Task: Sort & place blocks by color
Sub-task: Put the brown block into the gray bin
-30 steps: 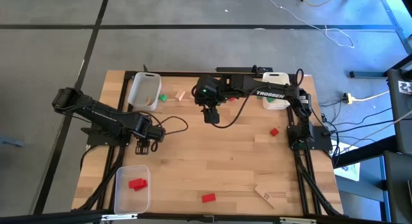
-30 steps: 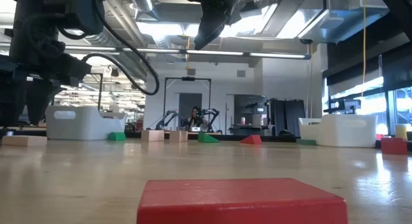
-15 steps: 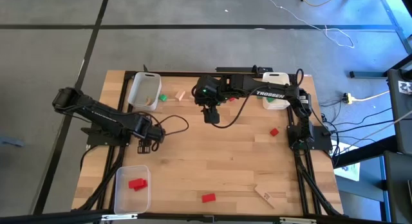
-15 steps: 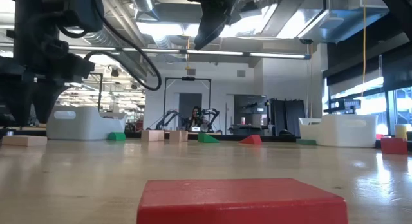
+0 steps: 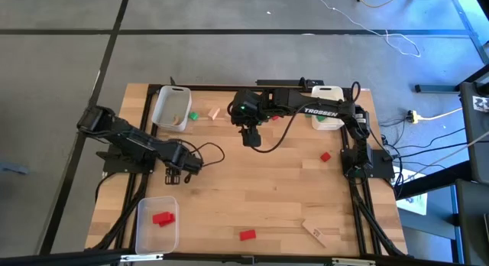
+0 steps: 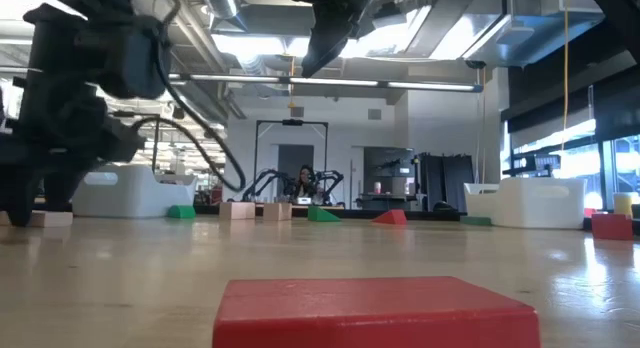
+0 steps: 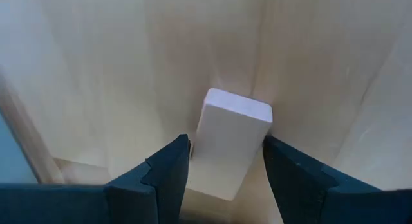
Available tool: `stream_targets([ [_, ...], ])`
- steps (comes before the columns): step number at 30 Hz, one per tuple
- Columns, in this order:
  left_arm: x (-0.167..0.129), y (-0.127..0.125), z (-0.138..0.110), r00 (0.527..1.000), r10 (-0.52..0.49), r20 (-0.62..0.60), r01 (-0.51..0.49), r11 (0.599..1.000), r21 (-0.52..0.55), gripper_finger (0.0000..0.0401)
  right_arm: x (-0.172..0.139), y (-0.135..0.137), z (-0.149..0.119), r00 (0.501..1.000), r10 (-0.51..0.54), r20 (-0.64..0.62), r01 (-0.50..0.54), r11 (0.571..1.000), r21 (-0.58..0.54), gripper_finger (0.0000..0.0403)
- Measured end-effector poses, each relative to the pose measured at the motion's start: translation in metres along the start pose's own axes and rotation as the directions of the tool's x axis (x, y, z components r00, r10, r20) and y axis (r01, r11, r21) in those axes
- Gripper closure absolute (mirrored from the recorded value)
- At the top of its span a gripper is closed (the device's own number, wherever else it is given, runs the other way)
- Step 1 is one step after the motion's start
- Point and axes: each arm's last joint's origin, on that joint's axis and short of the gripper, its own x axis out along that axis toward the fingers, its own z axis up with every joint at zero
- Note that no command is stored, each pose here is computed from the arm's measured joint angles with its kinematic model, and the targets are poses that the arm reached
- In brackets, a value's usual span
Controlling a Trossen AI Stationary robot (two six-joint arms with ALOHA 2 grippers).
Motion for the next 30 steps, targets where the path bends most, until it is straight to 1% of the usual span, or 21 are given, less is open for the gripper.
stream_targets([
  [6,0.008,-0.003,0.006,0.999,0.003,-0.036,-0.002,1.0,0.026,0.0209,0.0,0.0,0.0,1.0,-0.001,0.003,0.001,1.0,-0.002,0.0159],
  [10,0.009,-0.004,0.007,0.999,-0.021,-0.035,0.023,0.998,0.05,0.0215,0.0,0.0,0.0,1.0,-0.001,0.003,0.001,1.0,-0.003,0.0159],
  [13,0.009,-0.004,0.007,0.999,-0.031,-0.036,0.033,0.998,0.05,0.0234,0.0,0.0,0.0,1.0,0.0,0.002,0.001,1.0,-0.003,0.0159],
  [18,0.007,-0.003,0.009,0.998,-0.046,-0.04,0.048,0.997,0.052,0.0283,0.0,0.0,0.0,1.0,0.0,0.001,0.0,1.0,-0.003,0.0159],
  [24,0.001,-0.001,0.016,0.997,-0.069,-0.038,0.07,0.997,0.038,0.0285,0.0,0.0,0.0,1.0,0.001,-0.002,-0.001,1.0,-0.003,0.0159],
  [27,-0.005,0.0,0.025,0.993,-0.115,0.015,0.115,0.993,0.018,0.0285,0.0,0.0,0.0,1.0,0.001,-0.004,-0.001,1.0,-0.002,0.0159],
  [30,-0.01,0.003,0.027,0.99,-0.139,0.025,0.139,0.99,0.003,0.0286,0.0,0.001,-0.002,1.0,0.004,-0.017,-0.005,1.0,-0.002,0.0159],
])
